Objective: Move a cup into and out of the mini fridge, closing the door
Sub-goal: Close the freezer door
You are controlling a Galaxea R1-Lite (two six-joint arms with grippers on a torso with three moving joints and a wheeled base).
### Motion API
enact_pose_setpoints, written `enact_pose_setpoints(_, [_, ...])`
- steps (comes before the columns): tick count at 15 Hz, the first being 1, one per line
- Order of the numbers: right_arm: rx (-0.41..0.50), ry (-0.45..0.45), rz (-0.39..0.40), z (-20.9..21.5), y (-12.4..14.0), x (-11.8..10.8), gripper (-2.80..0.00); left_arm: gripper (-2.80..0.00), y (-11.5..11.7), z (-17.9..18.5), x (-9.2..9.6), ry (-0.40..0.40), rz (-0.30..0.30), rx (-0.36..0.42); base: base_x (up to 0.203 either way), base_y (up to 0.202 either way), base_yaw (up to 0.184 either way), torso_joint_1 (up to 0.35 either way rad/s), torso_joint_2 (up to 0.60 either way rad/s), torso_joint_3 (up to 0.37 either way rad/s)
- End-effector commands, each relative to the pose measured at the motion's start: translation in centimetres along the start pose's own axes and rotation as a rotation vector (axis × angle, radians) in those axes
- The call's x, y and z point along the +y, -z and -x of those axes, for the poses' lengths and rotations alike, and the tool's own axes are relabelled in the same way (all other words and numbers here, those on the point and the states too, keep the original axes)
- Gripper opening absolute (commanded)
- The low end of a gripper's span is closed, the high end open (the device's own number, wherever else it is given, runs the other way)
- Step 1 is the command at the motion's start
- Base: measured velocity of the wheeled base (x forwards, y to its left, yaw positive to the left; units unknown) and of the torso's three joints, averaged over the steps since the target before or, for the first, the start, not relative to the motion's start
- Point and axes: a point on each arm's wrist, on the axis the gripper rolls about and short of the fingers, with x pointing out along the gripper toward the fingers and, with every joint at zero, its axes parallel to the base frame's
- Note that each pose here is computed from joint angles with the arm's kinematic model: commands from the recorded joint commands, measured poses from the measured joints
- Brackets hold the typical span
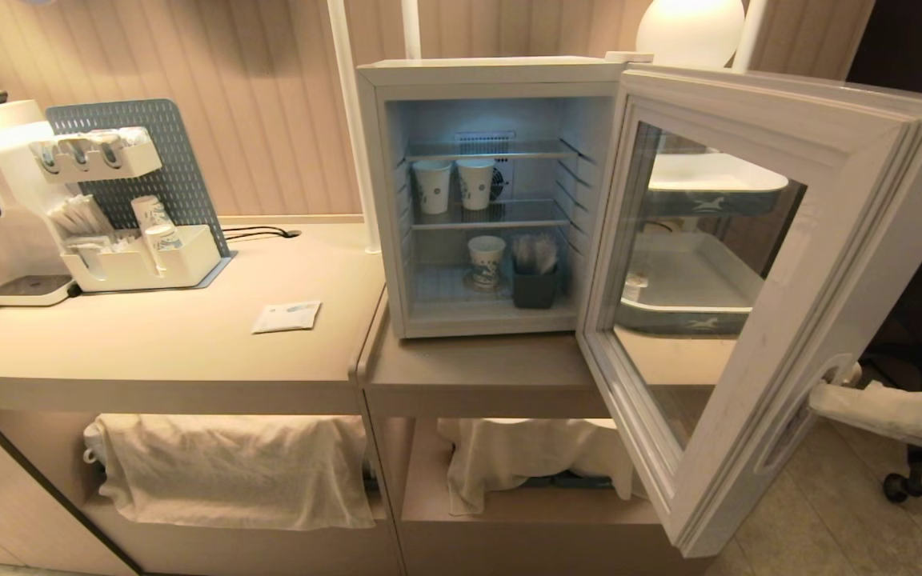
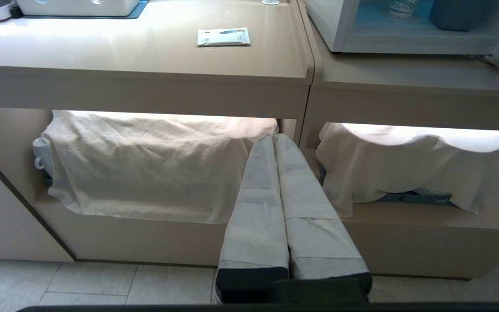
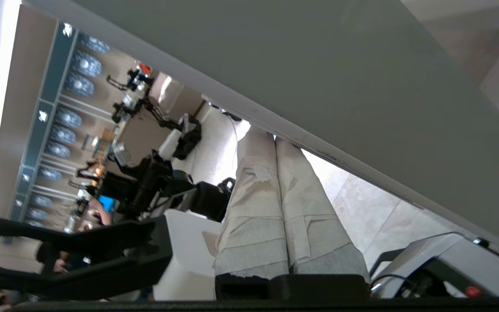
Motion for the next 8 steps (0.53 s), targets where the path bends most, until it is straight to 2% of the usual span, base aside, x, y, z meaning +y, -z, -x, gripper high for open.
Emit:
enact_pose_setpoints(1, [0.01,-0.01,-0.016,-0.7,-0.9,-0.3,-2.8,-2.8,0.1,0.0,0.0,-0.001,0.0,0.003,0.0,0.0,0.0,0.0,0.0,0.0])
enact_pose_setpoints(4, [0.057,-0.029,-0.066,-3.0,-1.4,0.4,-2.8,-2.8,0.1,0.0,0.0,-0.002,0.0,0.003,0.0,0.0,0.0,0.0,0.0,0.0])
enact_pose_setpoints(8, [0.118,0.035,-0.043,-8.3,1.0,2.9,-2.8,-2.8,0.1,0.0,0.0,-0.001,0.0,0.003,0.0,0.0,0.0,0.0,0.0,0.0])
